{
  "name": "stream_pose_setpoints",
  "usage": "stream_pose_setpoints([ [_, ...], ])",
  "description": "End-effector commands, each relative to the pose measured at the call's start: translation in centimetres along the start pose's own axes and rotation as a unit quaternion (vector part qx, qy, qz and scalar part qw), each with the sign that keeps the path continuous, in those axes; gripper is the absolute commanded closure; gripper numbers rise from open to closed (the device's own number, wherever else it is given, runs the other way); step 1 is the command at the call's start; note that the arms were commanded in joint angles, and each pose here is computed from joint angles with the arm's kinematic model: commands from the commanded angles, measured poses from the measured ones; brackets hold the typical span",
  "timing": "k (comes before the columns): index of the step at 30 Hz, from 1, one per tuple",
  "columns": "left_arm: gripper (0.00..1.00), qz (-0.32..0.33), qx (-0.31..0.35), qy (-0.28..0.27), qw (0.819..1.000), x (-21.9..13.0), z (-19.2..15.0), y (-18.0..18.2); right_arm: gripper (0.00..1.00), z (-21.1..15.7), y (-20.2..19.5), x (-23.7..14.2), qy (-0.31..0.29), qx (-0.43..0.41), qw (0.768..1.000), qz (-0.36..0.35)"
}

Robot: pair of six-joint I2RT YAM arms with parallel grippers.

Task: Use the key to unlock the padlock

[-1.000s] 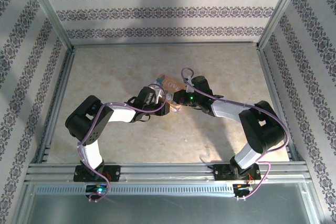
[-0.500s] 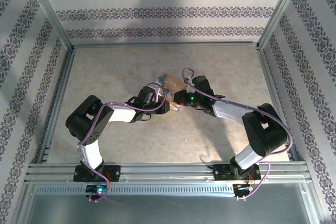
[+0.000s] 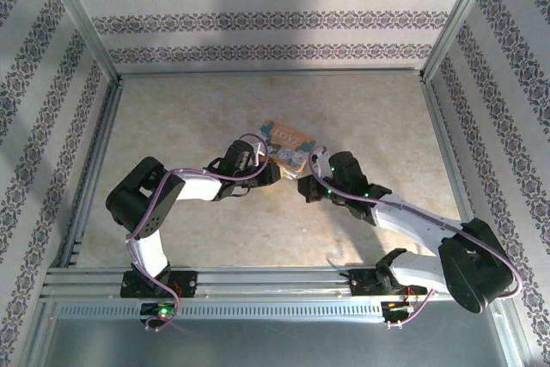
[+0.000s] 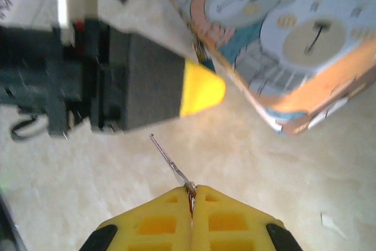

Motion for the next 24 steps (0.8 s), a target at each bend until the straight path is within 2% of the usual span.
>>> stream_pose_setpoints([
  [1,0.76,-0.047,-0.001,-0.012,0.999,-0.3,0.6,-2.1,1.00,-1.3,-0.4,0.3,0.006,-0.046,0.998,-0.032],
  [10,0.77,-0.051,-0.013,-0.008,0.999,-0.1,0.7,-2.4,1.00,-3.2,-0.6,3.4,0.037,-0.062,0.996,-0.054],
  [24,0.77,-0.054,-0.019,-0.003,0.998,0.0,0.7,-2.8,1.00,-2.4,-1.4,4.9,-0.013,-0.048,0.994,-0.101],
])
Point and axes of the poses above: each hand's point on the last joint's axis, 136 mm out from that joint toward the fingers, its own x axis out along the fingers, its own y axis along the line the jaws close on, z = x × y, the point moved 7 cm from there along -x, back along the fingers, and after that the axes turned 3 degrees about -x, right-handed, at the moved point
